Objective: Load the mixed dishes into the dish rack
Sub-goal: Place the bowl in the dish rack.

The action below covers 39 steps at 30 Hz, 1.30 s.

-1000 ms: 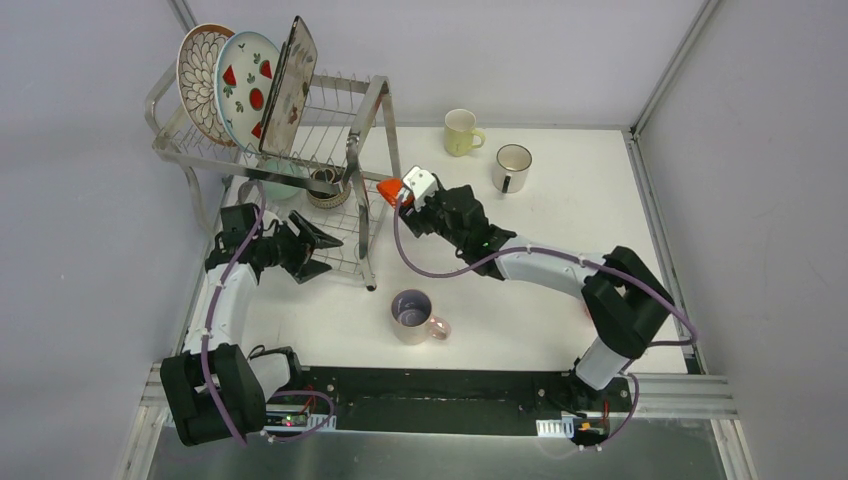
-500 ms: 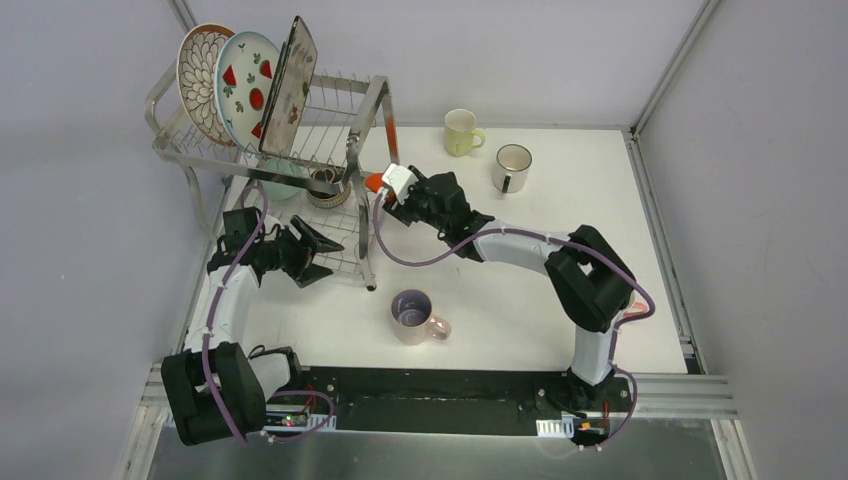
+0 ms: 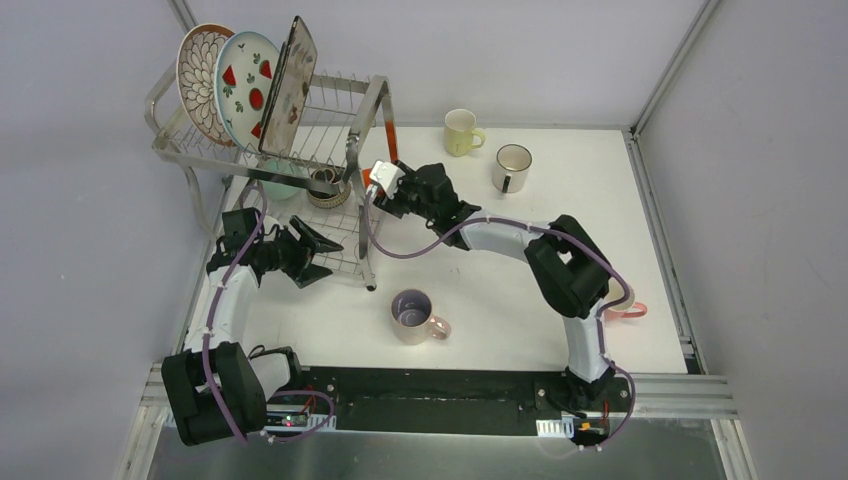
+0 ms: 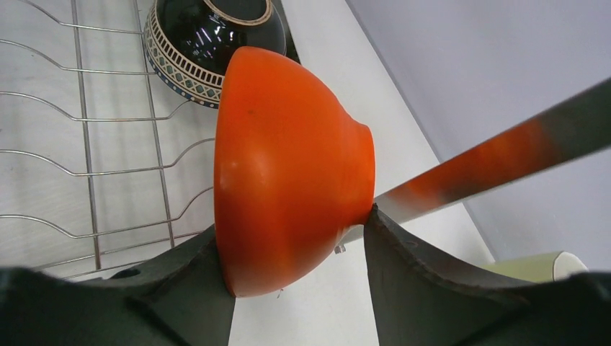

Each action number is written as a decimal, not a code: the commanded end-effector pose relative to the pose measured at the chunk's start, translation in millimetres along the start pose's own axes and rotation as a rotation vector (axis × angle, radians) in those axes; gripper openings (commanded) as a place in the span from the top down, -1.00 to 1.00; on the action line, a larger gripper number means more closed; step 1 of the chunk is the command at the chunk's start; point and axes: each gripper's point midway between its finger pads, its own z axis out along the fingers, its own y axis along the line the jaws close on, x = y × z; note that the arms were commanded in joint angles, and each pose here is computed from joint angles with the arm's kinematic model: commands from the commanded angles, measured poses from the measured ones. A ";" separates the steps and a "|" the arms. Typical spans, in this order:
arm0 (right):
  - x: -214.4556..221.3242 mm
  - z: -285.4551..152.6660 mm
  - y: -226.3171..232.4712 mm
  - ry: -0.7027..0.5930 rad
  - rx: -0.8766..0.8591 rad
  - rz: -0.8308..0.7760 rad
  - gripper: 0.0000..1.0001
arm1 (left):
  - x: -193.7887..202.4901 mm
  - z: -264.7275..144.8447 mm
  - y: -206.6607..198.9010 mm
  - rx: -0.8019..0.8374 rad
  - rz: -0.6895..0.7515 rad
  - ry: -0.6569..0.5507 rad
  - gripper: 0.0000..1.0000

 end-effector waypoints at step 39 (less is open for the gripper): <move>-41.1 4.6 2.4 -0.135 -0.074 -0.035 -0.46 | -44.4 0.6 -29.2 0.016 -0.005 -0.114 -0.37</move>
